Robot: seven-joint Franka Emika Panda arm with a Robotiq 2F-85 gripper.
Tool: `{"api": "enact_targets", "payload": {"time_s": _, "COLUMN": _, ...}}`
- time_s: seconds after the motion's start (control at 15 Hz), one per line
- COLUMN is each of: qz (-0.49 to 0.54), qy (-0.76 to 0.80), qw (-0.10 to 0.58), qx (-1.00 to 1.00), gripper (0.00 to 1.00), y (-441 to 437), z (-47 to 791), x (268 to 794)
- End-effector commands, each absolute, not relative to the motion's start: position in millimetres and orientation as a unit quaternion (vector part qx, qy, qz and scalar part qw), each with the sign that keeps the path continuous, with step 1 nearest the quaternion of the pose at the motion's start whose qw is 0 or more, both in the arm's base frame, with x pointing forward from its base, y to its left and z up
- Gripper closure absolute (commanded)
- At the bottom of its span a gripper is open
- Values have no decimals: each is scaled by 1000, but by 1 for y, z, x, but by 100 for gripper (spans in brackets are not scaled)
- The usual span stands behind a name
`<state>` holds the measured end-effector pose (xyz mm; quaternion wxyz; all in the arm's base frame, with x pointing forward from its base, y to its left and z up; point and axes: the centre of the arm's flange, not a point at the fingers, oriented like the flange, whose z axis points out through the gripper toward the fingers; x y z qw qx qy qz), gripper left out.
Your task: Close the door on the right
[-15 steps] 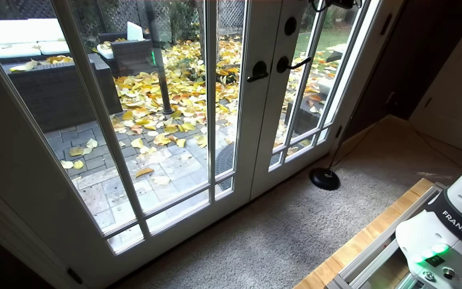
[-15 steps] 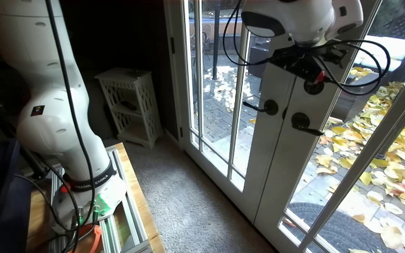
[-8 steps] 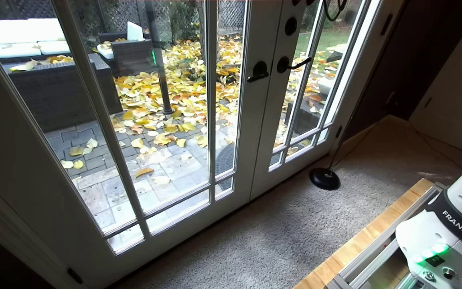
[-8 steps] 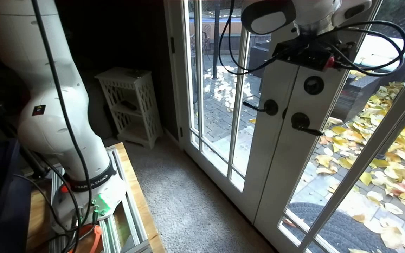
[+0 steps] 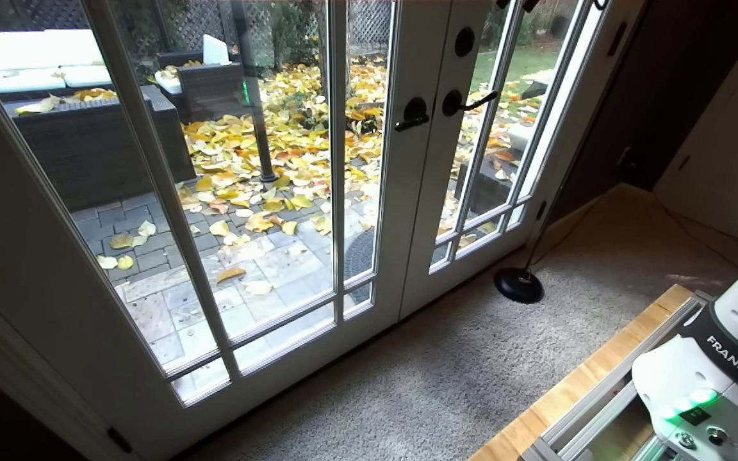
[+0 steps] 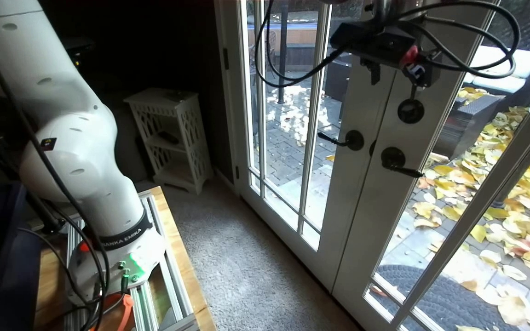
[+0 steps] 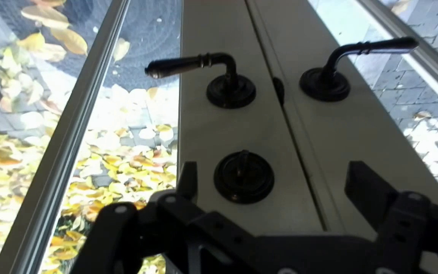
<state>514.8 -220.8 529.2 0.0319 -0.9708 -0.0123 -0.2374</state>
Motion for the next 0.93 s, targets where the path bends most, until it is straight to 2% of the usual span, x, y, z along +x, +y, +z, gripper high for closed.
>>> {"api": "enact_targets", "payload": {"time_s": 0.0, "qz": -182, "qy": 23, "qw": 35, "qx": -982, "gripper": 0, "y": -207, "z": 549, "x": 471}}
{"api": "enact_targets", "payload": {"time_s": 0.2, "qz": -202, "qy": 99, "qw": 8, "qx": -974, "gripper": 0, "y": -194, "z": 549, "x": 455}}
{"api": "enact_targets", "payload": {"time_s": 0.27, "qz": -204, "qy": 102, "qw": 7, "qx": -974, "gripper": 0, "y": -191, "z": 549, "x": 452}}
{"api": "enact_targets", "payload": {"time_s": 0.33, "qz": -200, "qy": 76, "qw": 21, "qx": -977, "gripper": 0, "y": -210, "z": 552, "x": 475}}
{"api": "enact_targets", "payload": {"time_s": 0.87, "qz": -201, "qy": 93, "qw": 19, "qx": -975, "gripper": 0, "y": -201, "z": 547, "x": 464}}
